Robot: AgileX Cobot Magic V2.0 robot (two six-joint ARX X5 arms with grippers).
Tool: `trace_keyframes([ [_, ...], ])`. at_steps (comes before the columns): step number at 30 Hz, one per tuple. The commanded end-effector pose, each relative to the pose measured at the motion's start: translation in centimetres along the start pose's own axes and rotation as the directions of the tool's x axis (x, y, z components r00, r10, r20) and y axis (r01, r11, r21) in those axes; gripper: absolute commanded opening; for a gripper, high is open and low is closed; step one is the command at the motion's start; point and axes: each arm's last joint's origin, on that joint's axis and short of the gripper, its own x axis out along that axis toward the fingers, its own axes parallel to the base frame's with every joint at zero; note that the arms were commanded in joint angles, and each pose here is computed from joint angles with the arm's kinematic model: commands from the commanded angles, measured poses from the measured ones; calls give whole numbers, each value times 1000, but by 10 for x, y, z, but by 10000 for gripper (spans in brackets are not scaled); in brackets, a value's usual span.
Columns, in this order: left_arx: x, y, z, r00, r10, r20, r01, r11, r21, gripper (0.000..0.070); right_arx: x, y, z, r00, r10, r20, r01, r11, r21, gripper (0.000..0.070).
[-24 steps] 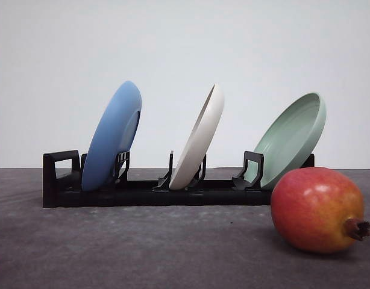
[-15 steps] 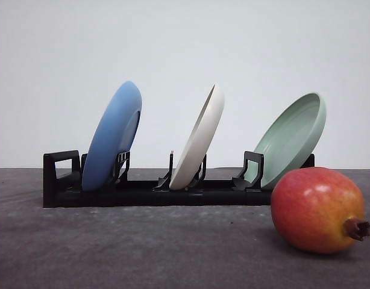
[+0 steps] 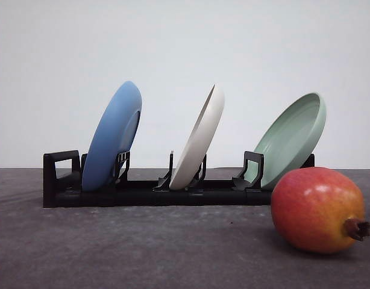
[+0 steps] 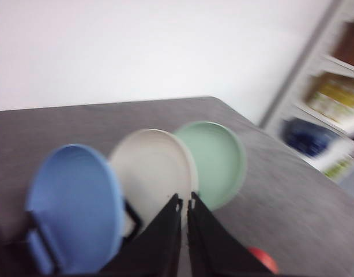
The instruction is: Place pomegranate in white plate
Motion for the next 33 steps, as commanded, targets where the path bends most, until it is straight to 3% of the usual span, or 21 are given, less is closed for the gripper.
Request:
trace_keyframes([
  [1,1,-4,8,998,-58,-12,59,997,46,0,-1,3,7,1000,23,13,-22,998,-53,0],
  [5,6,-5,8,993,-109,-39,111,993,41,0,-1,3,9,1000,22,13,-21,998,-52,0],
  [13,9,-7,7,991,-129,-48,131,991,42,4,-1,3,9,1000,21,14,-20,998,-52,23],
  [16,9,-6,7,991,-126,-50,128,991,40,125,-1,3,9,1000,19,14,-18,998,-52,190],
  [19,11,-5,7,991,-125,-54,127,991,34,370,-1,2,9,1000,18,14,-17,999,-52,482],
  [21,12,-4,7,990,-125,-58,127,991,31,547,-1,2,9,1000,18,13,-18,999,-51,585],
  [22,12,-4,7,990,-125,-59,127,991,31,603,-1,2,9,1000,18,13,-18,999,-51,596],
  [24,13,-3,7,990,-125,-61,127,992,28,635,-1,2,9,1000,18,13,-18,999,-50,596],
  [33,32,1,4,987,-122,-107,122,992,-4,625,-1,2,9,1000,18,13,-18,999,-39,596],
])
